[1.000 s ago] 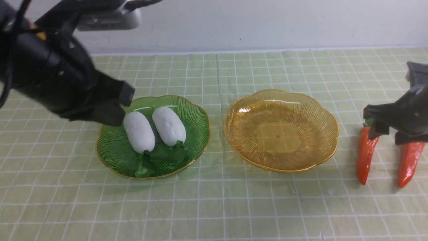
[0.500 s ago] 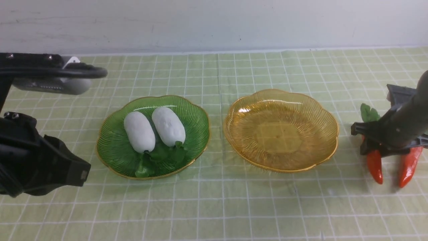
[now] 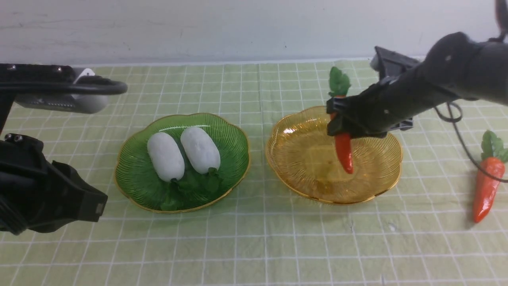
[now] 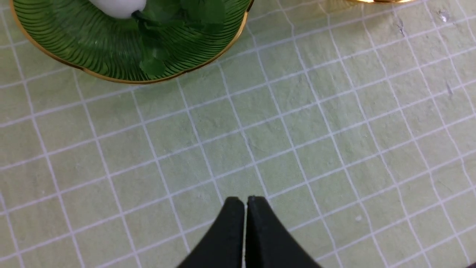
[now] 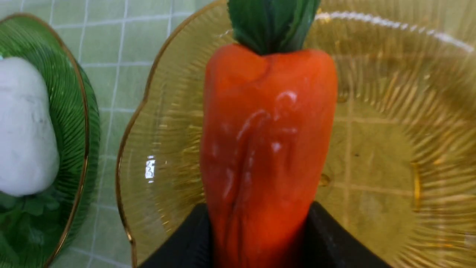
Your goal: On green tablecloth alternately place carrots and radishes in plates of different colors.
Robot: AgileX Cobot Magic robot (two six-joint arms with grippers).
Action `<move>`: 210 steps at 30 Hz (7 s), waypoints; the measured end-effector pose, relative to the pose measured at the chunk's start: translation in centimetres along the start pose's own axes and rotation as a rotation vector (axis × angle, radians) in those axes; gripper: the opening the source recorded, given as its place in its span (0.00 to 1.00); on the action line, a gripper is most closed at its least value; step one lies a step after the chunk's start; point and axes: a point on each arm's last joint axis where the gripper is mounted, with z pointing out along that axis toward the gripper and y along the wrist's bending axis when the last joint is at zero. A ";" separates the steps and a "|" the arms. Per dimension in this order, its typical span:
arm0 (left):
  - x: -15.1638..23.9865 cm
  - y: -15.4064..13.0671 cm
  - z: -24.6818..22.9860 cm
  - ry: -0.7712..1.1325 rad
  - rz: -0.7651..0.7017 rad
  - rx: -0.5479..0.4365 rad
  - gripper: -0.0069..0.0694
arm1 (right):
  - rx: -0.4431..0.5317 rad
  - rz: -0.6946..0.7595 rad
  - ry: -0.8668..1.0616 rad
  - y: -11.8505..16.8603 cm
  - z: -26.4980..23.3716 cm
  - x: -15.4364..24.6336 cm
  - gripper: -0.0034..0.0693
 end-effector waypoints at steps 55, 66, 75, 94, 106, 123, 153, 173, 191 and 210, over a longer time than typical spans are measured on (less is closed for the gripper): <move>0.5 0.7 0.0 0.059 0.034 -0.071 0.08 | 0.077 0.364 0.206 -15.9 -7.6 -0.4 0.35; 0.6 0.6 0.0 0.064 0.034 -0.070 0.08 | -0.042 0.124 0.138 -5.8 -1.8 -1.4 0.40; 0.8 0.6 -0.1 0.092 0.032 -0.067 0.08 | 0.017 0.091 0.240 -5.0 -2.3 -2.0 0.87; -0.3 0.1 0.0 -0.036 0.003 -0.008 0.08 | 0.084 -0.219 -0.442 3.4 -30.1 6.8 0.03; -0.9 0.1 0.2 -0.114 -0.005 -0.004 0.08 | 0.199 -0.265 -1.168 -2.4 -27.9 25.4 0.03; 4.9 0.4 -0.5 -0.390 -0.012 -0.012 0.08 | 0.189 -0.271 -1.361 -3.9 -26.8 29.6 0.03; 14.0 2.4 0.5 -0.825 0.096 -0.213 0.08 | 0.189 -0.272 -1.349 -3.9 -26.7 29.6 0.03; 20.4 5.0 8.4 -0.675 0.000 -0.355 0.08 | 0.188 -0.272 -1.346 -3.9 -26.6 29.6 0.03; 20.4 5.0 8.4 -0.673 -0.001 -0.355 0.08 | 0.188 -0.272 -1.346 -3.9 -26.6 29.6 0.03; 20.4 5.0 8.4 -0.673 -0.001 -0.356 0.08 | 0.472 -0.422 -0.765 -7.7 -19.0 32.9 0.03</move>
